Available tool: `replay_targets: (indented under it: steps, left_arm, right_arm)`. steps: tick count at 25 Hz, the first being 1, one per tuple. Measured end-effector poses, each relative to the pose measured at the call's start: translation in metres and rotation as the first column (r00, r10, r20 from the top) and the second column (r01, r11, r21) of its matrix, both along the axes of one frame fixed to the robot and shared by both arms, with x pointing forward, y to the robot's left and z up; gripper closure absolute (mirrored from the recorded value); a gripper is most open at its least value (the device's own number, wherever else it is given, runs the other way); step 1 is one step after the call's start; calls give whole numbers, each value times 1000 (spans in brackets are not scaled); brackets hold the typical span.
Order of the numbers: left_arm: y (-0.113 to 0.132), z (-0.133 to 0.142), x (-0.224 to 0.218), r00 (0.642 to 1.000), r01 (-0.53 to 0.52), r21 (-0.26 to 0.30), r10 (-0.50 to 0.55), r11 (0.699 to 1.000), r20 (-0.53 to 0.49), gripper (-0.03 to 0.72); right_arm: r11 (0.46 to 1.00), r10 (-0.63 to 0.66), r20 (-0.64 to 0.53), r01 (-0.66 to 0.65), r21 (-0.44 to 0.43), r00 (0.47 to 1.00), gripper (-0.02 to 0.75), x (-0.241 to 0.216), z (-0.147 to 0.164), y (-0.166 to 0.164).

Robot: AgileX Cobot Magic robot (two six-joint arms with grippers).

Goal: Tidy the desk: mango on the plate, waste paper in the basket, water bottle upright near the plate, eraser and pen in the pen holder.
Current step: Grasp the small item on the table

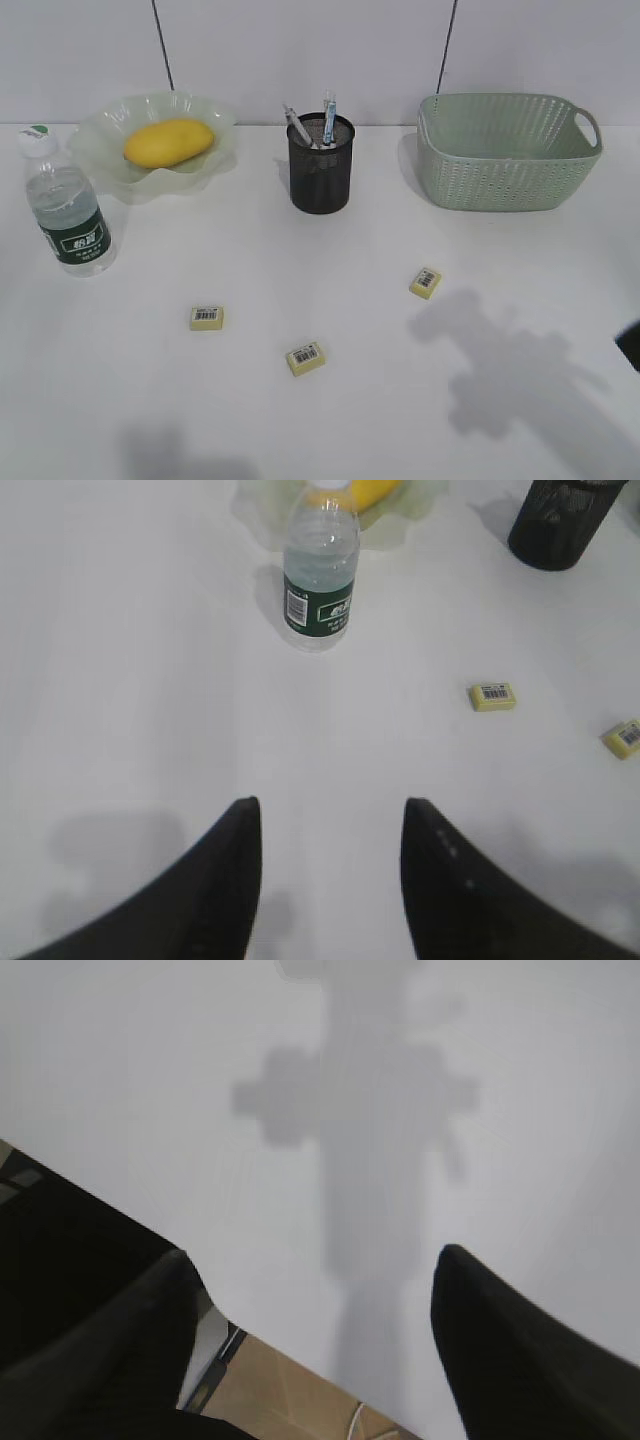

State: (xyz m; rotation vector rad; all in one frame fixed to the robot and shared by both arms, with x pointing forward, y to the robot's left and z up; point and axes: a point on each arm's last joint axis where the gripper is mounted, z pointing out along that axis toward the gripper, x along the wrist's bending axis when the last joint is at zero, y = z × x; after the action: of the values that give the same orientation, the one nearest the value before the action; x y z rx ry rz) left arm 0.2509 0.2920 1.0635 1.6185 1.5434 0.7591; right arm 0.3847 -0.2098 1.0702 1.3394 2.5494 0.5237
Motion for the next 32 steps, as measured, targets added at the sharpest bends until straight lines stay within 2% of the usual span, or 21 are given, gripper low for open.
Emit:
replay_targets:
  steps: [4, 10, 14, 18, 22, 24, 29, 32]
  left_arm:
    - [-2, 17, 19, 998, 40, 37, -38, 998, -50, 329]
    - [-12, 40, 54, 982, 173, 32, -170, 984, -80, 267]
    - [-22, 49, 86, 955, 251, 17, -245, 968, -165, 246]
    - [-40, 55, 123, 907, 351, 18, -335, 936, -255, 243]
    - [-71, 46, 158, 828, 468, 21, -431, 883, -360, 243]
    - [-89, 37, 172, 784, 533, 58, -468, 844, -407, 243]
    - [-135, 8, 196, 676, 684, 186, -518, 705, -524, 243]
    - [-152, -14, 213, 626, 723, 204, -501, 660, -597, 243]
  right_arm:
    - [999, -5, 66, 3, 42, 998, 164, -33, -7, -20]
    - [989, -27, 224, -6, 145, 974, 164, -76, -6, -46]
    - [983, -61, 289, 7, 184, 955, 165, -94, -7, -59]
    - [986, -104, 285, 62, 152, 953, 165, -99, -16, -68]
    - [983, -141, 284, 101, 150, 949, 165, -98, -17, -70]
    - [980, -168, 287, 129, 151, 943, 165, -98, -17, -72]
    - [977, -189, 293, 149, 153, 937, 165, -97, -16, -73]
    - [978, -186, 300, 146, 151, 936, 165, -96, -16, -73]
